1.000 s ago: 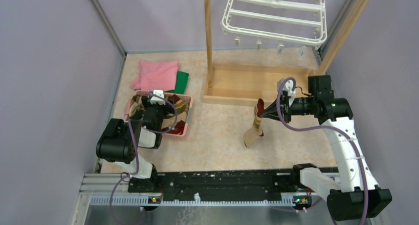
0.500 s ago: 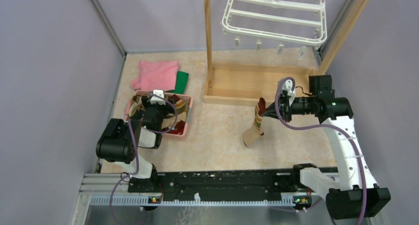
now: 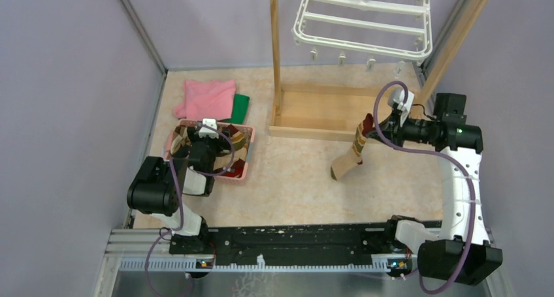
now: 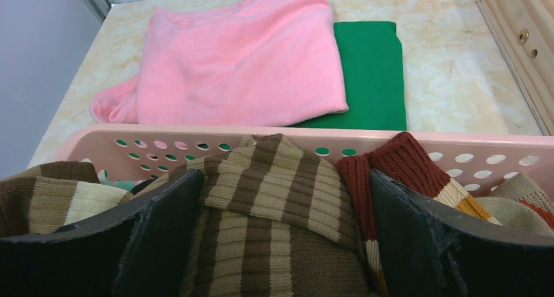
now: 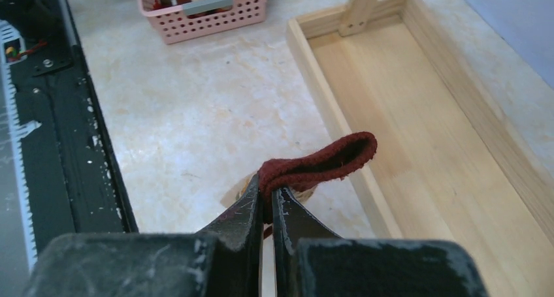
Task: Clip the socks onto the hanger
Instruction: Move the bin to the center of the board, then adjust the sock.
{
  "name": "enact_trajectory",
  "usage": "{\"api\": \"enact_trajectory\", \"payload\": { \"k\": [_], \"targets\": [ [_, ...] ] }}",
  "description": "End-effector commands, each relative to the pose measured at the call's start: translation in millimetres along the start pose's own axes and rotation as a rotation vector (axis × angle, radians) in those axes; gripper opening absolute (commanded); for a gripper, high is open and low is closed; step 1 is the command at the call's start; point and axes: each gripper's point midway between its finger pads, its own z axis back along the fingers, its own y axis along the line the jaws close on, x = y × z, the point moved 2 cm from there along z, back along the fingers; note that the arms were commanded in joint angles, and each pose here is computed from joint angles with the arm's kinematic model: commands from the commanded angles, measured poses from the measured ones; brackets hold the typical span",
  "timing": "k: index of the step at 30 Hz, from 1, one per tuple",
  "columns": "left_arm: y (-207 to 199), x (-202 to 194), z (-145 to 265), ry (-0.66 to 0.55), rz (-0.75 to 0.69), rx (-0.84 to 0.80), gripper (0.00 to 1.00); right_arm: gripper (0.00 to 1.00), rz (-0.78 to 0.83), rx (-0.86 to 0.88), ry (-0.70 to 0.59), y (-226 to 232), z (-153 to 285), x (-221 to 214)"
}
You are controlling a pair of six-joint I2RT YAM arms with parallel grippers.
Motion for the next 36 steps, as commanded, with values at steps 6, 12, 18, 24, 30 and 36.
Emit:
{"api": "enact_trajectory", "payload": {
  "k": [6,12,18,24,30,36],
  "targets": [
    [1.8,-5.3,-0.3,0.028,0.020,0.008,0.99,0.00,-0.057,-0.096,0.053,-33.7,20.4,-8.3],
    [1.7,-5.3,-0.3,0.028,0.019,0.007,0.99,0.00,-0.089,-0.106,0.096,-42.1,20.2,-19.2],
    [1.8,-5.3,-0.3,0.028,0.020,0.008,0.99,0.00,-0.099,-0.090,0.099,-42.8,18.3,-24.5],
    [1.8,-5.0,-0.5,0.027,0.020,0.008,0.99,0.00,-0.119,-0.079,0.101,-43.8,15.7,-30.1],
    [1.8,-5.4,-0.3,0.028,0.020,0.008,0.99,0.00,-0.120,-0.071,0.098,-42.3,14.7,-31.2],
    [1.8,-5.2,-0.3,0.027,0.020,0.008,0.99,0.00,-0.117,-0.073,0.098,-42.1,15.0,-31.2]
  ]
}}
